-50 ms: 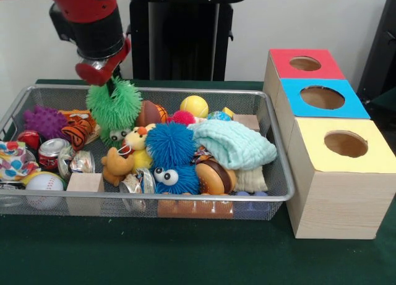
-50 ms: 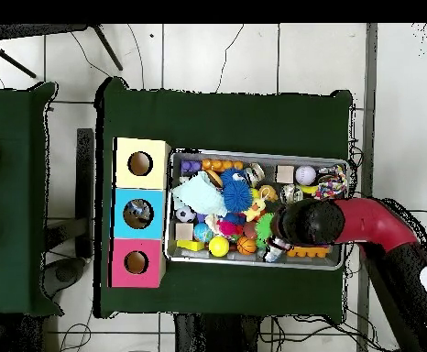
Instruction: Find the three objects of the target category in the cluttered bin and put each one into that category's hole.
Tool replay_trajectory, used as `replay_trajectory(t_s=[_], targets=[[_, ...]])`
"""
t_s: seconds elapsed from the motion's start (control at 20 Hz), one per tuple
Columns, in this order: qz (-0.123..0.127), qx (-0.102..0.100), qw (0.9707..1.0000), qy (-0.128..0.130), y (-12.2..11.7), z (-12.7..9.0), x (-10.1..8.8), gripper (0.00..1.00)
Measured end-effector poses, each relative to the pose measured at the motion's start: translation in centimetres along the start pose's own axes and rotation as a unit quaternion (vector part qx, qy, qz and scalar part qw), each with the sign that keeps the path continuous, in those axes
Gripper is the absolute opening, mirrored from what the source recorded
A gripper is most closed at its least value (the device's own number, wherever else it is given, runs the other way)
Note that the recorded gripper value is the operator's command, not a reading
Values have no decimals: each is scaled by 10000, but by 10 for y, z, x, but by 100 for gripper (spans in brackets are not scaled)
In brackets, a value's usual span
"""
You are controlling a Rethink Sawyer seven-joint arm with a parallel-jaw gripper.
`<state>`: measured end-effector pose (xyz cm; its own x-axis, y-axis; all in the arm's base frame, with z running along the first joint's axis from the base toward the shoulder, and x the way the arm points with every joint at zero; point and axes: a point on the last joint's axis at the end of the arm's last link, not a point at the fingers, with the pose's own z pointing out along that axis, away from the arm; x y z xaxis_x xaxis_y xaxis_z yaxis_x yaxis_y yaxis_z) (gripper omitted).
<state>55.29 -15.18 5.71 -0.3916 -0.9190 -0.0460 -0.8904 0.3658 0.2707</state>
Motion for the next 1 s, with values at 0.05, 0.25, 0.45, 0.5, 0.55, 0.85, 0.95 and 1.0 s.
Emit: replay_trajectory(t_s=[0.05, 0.25, 0.45, 0.5, 0.55, 0.85, 0.95, 1.0], targets=[[-41, 3, 10000, -45, 4, 0, -4, 0], [-270, 160, 9990, -328, 21, 7, -26, 0], [-429, 278, 9974, -507, 34, 13, -40, 0], [-460, 283, 9971, -536, 37, 14, -42, 0], [-472, 273, 9970, -542, 39, 15, -43, 0], [-518, 210, 9969, -555, 48, 19, -45, 0], [-519, 208, 9969, -556, 48, 19, -45, 0], [-519, 209, 9969, -555, 48, 19, -45, 0]])
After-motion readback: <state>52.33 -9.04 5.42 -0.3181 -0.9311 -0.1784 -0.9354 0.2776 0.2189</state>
